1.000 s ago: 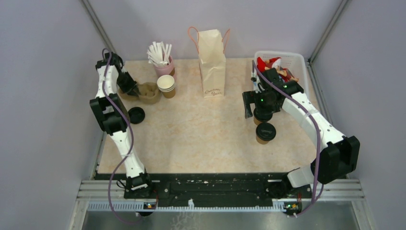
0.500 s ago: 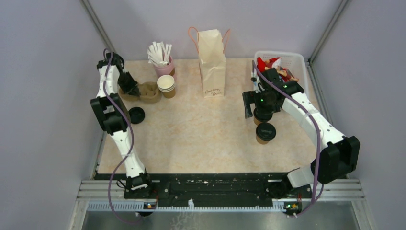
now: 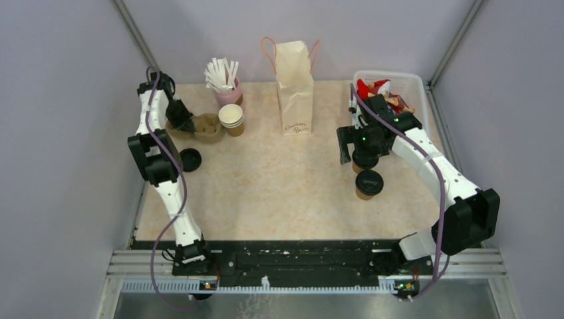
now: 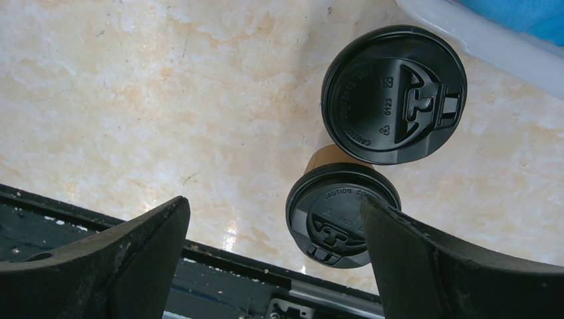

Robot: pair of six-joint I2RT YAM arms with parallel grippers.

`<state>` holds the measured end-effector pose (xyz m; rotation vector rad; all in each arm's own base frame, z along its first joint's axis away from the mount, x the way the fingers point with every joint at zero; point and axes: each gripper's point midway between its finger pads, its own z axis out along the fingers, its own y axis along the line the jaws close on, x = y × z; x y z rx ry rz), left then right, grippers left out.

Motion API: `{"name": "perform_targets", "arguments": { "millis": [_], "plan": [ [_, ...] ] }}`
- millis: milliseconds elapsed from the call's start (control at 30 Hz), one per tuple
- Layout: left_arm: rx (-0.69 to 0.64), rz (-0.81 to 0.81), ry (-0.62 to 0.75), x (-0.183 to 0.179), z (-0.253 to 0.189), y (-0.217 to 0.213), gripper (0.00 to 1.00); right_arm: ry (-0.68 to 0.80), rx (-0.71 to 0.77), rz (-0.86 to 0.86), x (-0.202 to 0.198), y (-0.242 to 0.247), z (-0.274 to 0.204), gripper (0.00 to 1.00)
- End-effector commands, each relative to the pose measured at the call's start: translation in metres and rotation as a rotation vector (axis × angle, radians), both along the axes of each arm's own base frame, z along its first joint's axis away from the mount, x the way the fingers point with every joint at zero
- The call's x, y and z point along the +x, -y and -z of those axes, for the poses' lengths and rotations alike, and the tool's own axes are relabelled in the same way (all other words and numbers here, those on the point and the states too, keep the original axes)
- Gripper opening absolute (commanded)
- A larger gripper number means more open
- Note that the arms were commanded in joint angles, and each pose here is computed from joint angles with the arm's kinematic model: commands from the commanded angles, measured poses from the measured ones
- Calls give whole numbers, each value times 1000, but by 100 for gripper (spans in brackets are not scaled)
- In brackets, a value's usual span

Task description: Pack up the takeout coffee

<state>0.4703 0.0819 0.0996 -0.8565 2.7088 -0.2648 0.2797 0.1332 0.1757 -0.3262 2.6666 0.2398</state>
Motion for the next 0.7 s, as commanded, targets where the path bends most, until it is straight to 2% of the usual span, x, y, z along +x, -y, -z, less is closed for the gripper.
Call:
{"name": "perform_targets", "arguments": {
  "millis": [0,167,500,667],
  "plan": [
    [19,5,27,8,-9,-1,8,34,7,-1,9,-1,-5,99],
    [19,12,53,9,-21,-1,0,32,8,1,9,-1,-5,99],
    [-34,-1,55,3,-23,-6,0,30,15,-3,9,-2,-5,99],
    [-104,-36,62,-2,-25,-11,0,29,20,-5,9,-3,-6,99]
  ]
}}
